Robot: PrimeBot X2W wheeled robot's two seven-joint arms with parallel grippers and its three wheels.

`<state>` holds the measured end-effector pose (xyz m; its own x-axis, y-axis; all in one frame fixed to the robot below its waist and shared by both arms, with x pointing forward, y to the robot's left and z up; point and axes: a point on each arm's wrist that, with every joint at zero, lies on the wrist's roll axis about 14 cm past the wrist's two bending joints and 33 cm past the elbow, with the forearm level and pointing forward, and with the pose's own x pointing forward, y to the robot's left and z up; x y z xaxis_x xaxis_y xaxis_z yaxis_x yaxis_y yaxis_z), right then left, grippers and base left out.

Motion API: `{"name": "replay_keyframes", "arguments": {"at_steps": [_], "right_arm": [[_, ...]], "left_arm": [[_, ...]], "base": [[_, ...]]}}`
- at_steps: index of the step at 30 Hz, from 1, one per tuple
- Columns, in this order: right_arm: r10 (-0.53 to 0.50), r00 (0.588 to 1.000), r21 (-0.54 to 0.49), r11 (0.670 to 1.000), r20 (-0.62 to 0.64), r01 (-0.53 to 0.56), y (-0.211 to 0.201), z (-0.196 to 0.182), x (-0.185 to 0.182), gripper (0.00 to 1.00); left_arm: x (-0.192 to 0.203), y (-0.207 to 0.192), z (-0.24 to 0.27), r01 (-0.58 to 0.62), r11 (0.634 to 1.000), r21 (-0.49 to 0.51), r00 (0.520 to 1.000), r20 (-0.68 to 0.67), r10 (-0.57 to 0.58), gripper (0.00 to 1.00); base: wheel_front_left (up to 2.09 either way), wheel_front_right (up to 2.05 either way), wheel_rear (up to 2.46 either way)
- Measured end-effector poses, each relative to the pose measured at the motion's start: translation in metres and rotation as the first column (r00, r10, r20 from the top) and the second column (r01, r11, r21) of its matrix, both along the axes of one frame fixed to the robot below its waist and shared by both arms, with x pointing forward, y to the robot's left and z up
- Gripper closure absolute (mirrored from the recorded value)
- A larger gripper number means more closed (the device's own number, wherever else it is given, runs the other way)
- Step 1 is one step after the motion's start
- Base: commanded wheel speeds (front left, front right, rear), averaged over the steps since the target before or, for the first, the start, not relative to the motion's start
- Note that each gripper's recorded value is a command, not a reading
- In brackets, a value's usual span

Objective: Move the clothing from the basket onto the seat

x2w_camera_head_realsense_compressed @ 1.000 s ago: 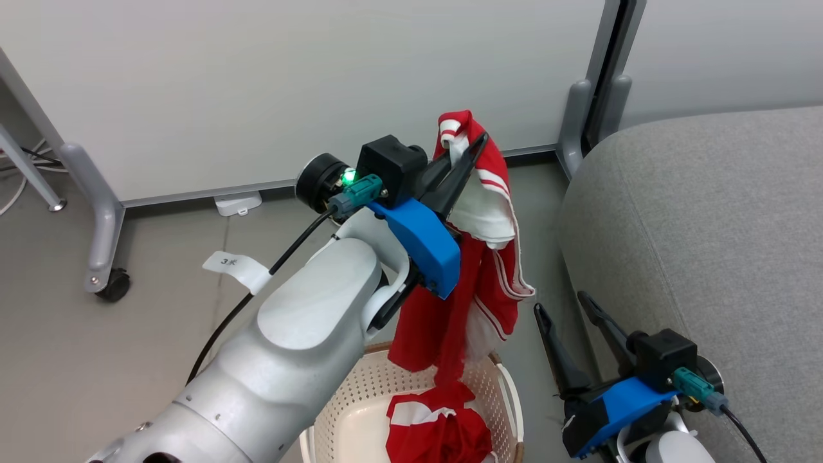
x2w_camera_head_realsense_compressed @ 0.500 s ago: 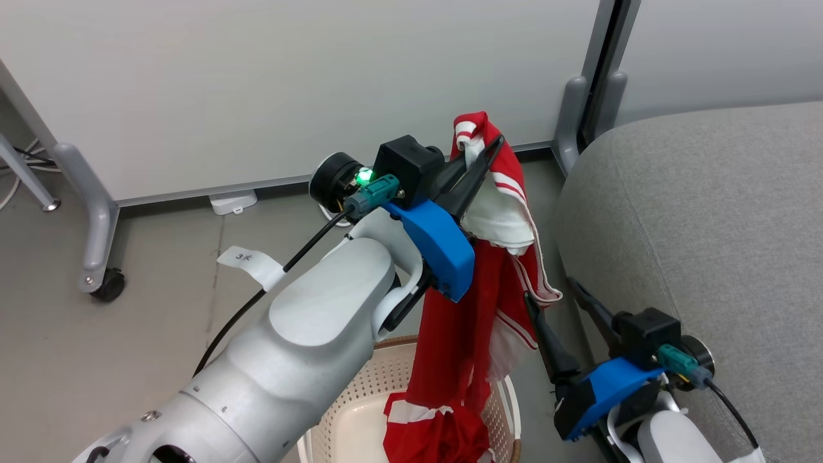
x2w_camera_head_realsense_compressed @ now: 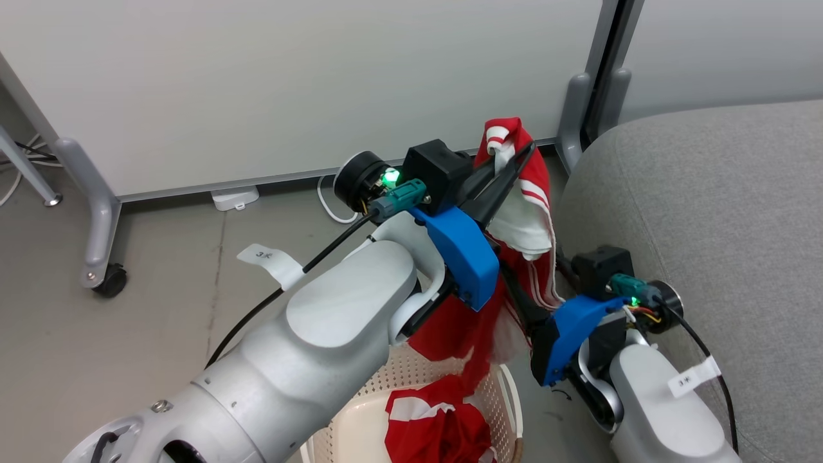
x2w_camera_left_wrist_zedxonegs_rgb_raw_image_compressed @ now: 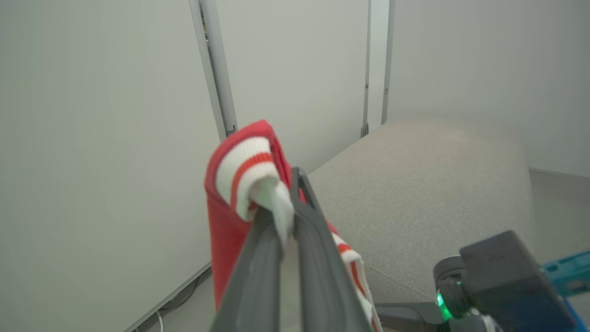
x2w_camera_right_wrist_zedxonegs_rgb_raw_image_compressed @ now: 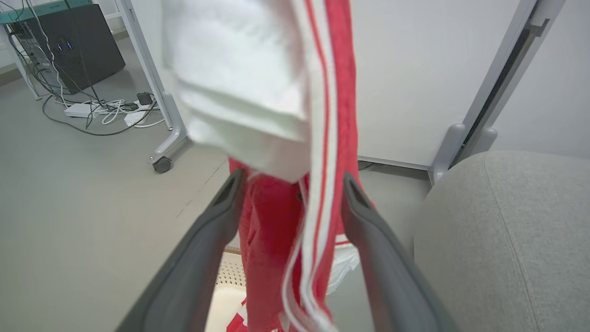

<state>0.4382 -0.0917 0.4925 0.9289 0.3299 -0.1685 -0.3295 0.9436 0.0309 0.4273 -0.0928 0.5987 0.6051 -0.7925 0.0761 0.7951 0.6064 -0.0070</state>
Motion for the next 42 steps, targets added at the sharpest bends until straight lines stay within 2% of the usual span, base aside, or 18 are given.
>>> {"name": "replay_keyframes", "arguments": {"at_steps": [5,6,7,8,28,29,30,31,32,42], "right_arm": [[0.013,1.0,-0.022,1.0,-0.024,-0.013,0.003,-0.004,0.008,0.0],[0.014,0.999,-0.025,1.0,-0.034,-0.015,0.004,-0.006,0.009,0.04],[0.016,0.999,-0.026,1.0,-0.041,-0.017,0.004,-0.008,0.009,0.75],[0.02,0.999,-0.032,0.999,-0.045,-0.022,0.005,-0.009,0.009,1.0],[0.014,0.998,-0.025,1.0,-0.063,-0.016,0.002,-0.015,0.008,1.0],[0.013,0.998,-0.023,1.0,-0.061,-0.014,0.002,-0.014,0.008,1.0],[0.012,0.998,-0.024,1.0,-0.06,-0.014,0.001,-0.013,0.008,1.0],[0.012,0.998,-0.023,1.0,-0.058,-0.013,0.001,-0.013,0.008,1.0],[0.012,0.998,-0.022,1.0,-0.056,-0.013,0.001,-0.012,0.008,1.0],[0.004,0.999,-0.022,1.0,-0.053,-0.005,-0.002,-0.012,0.008,1.0]], "left_arm": [[-0.004,-0.001,0.0,0.007,1.0,0.003,1.0,0.001,-0.007,1.0],[-0.004,-0.001,0.001,0.007,1.0,0.002,1.0,0.003,-0.007,1.0],[-0.004,0.0,0.002,0.007,1.0,0.003,1.0,0.005,-0.007,1.0],[-0.005,0.0,0.003,0.005,1.0,0.004,1.0,0.005,-0.005,1.0],[-0.008,-0.003,0.002,0.003,1.0,0.013,1.0,-0.001,-0.003,1.0],[-0.009,-0.003,0.002,0.002,1.0,0.014,1.0,0.0,-0.002,0.91],[-0.009,-0.003,0.003,0.001,1.0,0.014,1.0,0.003,-0.001,0.64],[-0.01,-0.003,0.003,0.0,1.0,0.013,1.0,0.003,0.0,0.24],[-0.01,-0.003,0.004,-0.001,1.0,0.011,1.0,0.001,0.001,0.01],[-0.01,-0.003,0.002,-0.005,1.0,0.015,1.0,-0.003,0.005,0.0]], "base": [[0.0,0.0,0.0],[0.0,0.0,0.0],[0.0,0.0,0.0],[0.0,0.0,0.0],[0.0,0.0,0.0],[0.0,0.0,0.0],[0.0,0.0,0.0],[0.0,0.0,0.0],[0.0,0.0,0.0],[0.0,0.0,0.0]]}}
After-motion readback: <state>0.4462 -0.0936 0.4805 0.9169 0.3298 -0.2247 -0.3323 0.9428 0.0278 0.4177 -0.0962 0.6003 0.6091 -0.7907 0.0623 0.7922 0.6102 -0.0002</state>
